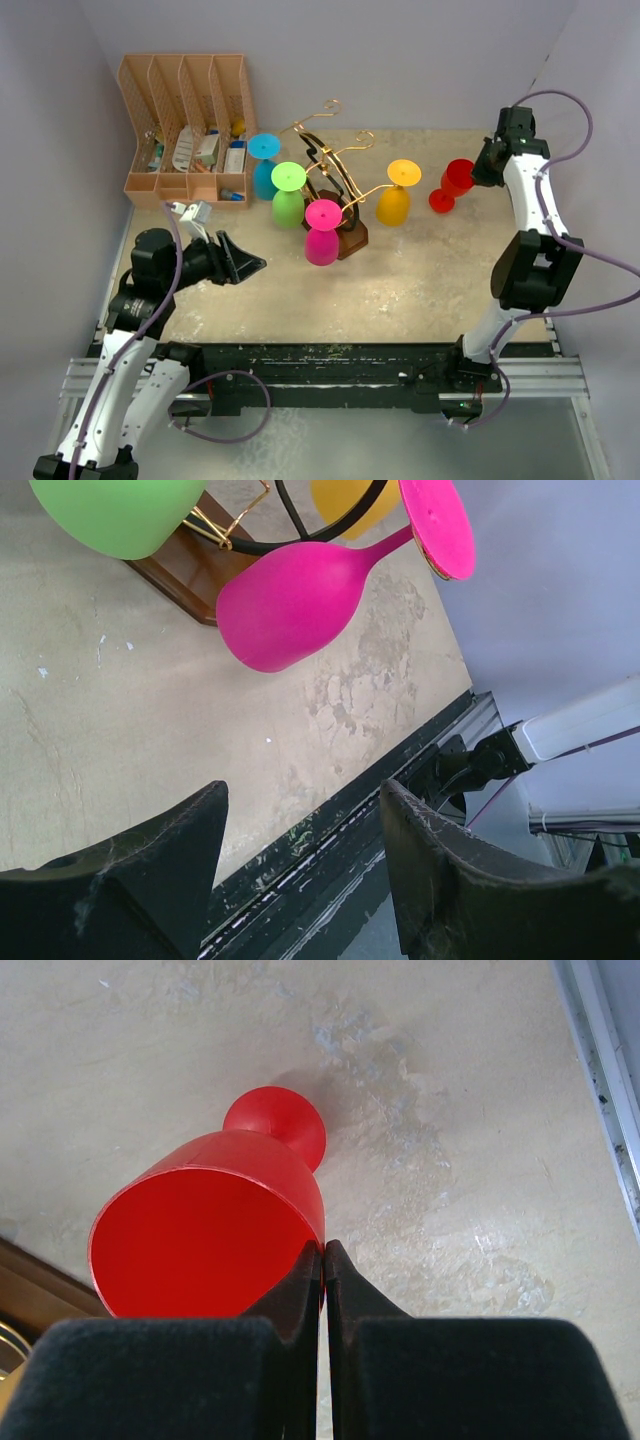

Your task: Take the wine glass off the wine glass rack

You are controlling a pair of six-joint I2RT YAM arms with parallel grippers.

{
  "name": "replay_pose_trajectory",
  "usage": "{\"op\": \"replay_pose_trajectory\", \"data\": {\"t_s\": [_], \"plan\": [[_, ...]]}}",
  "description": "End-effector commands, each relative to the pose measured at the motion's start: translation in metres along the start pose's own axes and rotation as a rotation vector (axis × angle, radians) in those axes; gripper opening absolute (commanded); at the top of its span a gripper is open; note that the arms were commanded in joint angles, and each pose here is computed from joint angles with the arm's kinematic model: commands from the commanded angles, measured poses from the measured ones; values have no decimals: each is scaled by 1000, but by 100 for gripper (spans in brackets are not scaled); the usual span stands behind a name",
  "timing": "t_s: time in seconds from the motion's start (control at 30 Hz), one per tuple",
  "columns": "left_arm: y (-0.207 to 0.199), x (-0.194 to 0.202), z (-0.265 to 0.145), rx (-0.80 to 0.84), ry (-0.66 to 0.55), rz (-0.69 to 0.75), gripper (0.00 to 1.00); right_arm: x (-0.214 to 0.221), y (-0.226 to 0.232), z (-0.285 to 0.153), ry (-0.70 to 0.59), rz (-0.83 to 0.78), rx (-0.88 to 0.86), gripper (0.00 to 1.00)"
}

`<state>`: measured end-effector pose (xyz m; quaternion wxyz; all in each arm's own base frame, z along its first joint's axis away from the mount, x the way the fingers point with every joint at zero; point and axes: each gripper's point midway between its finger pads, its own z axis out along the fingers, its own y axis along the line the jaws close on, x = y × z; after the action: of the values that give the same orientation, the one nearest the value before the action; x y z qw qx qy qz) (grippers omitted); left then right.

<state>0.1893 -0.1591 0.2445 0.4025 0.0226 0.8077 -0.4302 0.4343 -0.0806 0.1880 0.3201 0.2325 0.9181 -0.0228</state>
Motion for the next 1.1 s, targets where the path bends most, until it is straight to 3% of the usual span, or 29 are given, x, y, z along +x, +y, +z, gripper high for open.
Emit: {"op": "replay_pose_trajectory", "data": {"t_s": [0.0,0.17,0.47,0.7,0.9,0.97,1.07], "plan": [[-1,-5,2,18,-18,38,66,-7,-2,-1,-16,-9,9,0],[-1,-5,3,19,-16,36,66,-3,-3,4,-4,-14,13,3],[-1,-5,4,21,-11,33,66,-10,-2,2,-16,-17,11,29],[0,-4,4,18,-11,30,66,-35,11,-43,-127,0,-70,35],[1,-4,2,11,-16,27,66,-56,29,-119,-281,28,-221,52],[1,-5,2,8,-22,29,66,-52,48,-141,-295,27,-350,59],[1,-6,0,2,-35,29,66,-32,82,-159,-245,31,-578,60]]}}
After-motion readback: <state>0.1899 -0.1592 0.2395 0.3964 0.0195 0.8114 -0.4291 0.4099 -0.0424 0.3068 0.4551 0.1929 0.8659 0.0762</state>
